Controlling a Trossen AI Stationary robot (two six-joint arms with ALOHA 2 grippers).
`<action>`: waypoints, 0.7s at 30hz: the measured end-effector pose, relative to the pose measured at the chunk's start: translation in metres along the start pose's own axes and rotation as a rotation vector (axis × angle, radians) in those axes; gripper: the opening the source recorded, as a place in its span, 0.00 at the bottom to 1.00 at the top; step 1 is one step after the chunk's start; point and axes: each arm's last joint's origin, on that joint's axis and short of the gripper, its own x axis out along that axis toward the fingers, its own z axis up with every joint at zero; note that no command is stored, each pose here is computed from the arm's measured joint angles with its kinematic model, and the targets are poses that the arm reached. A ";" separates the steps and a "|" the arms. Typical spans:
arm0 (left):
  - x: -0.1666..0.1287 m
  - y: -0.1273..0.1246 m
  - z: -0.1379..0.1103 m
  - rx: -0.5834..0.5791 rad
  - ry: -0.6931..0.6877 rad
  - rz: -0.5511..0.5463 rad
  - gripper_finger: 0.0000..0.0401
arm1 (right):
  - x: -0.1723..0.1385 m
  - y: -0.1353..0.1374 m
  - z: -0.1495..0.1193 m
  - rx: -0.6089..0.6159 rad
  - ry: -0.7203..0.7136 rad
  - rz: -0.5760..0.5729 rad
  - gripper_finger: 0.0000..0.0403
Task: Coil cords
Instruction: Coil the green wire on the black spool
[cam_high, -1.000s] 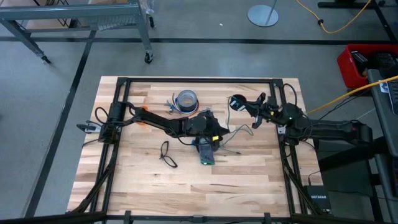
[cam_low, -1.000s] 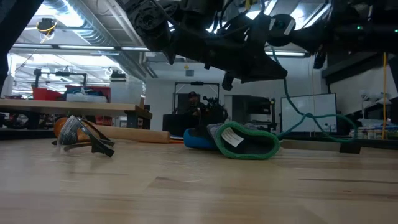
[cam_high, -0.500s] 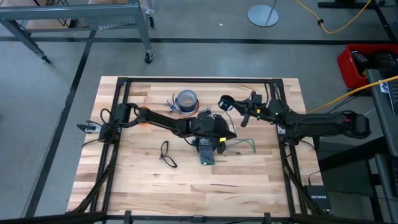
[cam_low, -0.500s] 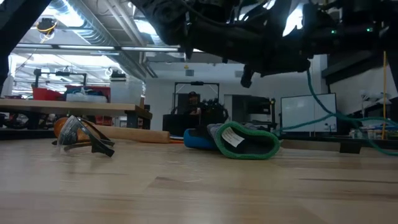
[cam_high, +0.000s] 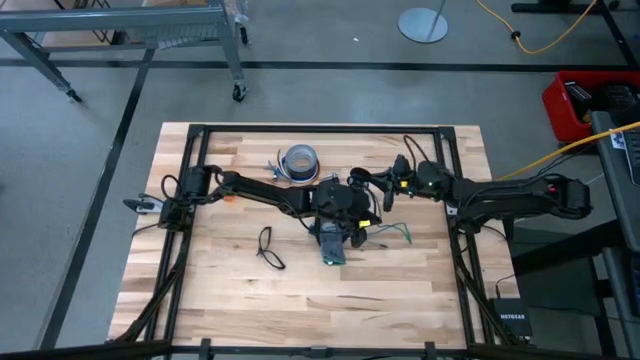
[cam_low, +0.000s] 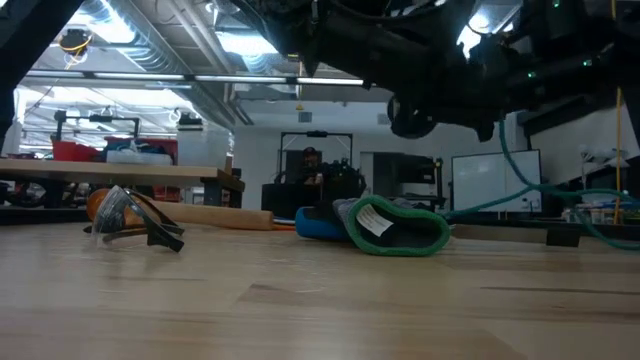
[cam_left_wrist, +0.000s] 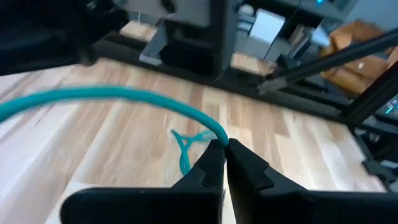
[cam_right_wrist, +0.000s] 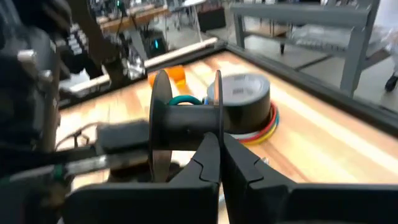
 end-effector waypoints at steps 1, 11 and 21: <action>0.000 0.000 0.000 -0.001 0.008 0.003 0.00 | 0.000 0.000 -0.001 0.000 0.012 0.003 0.00; -0.001 0.007 0.013 0.000 0.028 0.028 0.00 | -0.001 0.000 -0.014 0.016 0.160 0.067 0.00; -0.018 0.018 0.018 -0.018 0.156 0.093 0.00 | -0.003 0.003 -0.022 0.054 0.276 0.220 0.00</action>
